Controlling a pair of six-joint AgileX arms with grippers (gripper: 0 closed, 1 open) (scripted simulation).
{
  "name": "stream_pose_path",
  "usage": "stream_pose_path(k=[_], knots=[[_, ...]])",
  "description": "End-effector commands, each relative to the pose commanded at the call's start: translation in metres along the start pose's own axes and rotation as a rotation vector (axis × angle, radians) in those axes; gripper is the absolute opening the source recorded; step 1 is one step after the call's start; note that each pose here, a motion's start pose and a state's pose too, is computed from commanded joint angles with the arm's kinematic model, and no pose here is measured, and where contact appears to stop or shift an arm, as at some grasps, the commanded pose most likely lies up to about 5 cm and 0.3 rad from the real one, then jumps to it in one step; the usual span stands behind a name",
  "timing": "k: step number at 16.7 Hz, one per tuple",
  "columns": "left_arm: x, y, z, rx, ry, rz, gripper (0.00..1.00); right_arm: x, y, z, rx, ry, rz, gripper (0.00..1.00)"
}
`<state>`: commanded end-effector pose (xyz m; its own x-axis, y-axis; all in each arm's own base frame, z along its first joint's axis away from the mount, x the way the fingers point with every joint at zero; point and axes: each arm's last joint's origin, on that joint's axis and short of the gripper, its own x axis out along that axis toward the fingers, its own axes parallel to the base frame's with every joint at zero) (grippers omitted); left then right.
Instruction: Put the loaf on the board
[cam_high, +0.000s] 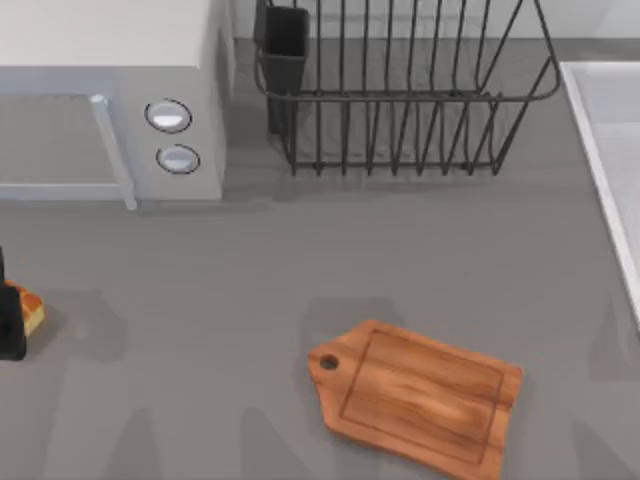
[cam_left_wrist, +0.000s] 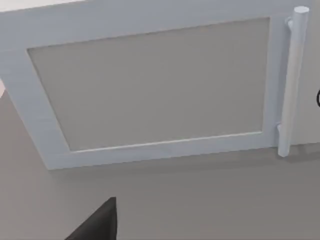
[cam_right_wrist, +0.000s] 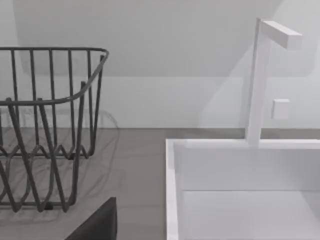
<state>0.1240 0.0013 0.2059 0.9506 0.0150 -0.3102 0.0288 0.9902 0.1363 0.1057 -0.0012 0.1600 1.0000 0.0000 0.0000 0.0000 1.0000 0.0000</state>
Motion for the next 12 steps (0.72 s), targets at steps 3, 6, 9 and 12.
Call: stream_pose_path(k=[3, 6, 9, 12], knots=[[0.026, 0.005, 0.023, 0.086, 0.269, -0.044, 1.0, 0.0, 0.0, 0.0, 0.0, 0.0, 0.0, 1.0], [0.065, 0.011, 0.037, 0.168, 0.551, -0.116, 1.0, 0.0, 0.0, 0.0, 0.0, 0.0, 0.0, 1.0], [0.106, 0.016, 0.042, 0.237, 0.791, -0.203, 1.0, 0.0, 0.0, 0.0, 0.0, 0.0, 0.0, 1.0], [0.146, 0.021, 0.037, 0.288, 0.991, -0.297, 1.0, 0.0, 0.0, 0.0, 0.0, 0.0, 0.0, 1.0]])
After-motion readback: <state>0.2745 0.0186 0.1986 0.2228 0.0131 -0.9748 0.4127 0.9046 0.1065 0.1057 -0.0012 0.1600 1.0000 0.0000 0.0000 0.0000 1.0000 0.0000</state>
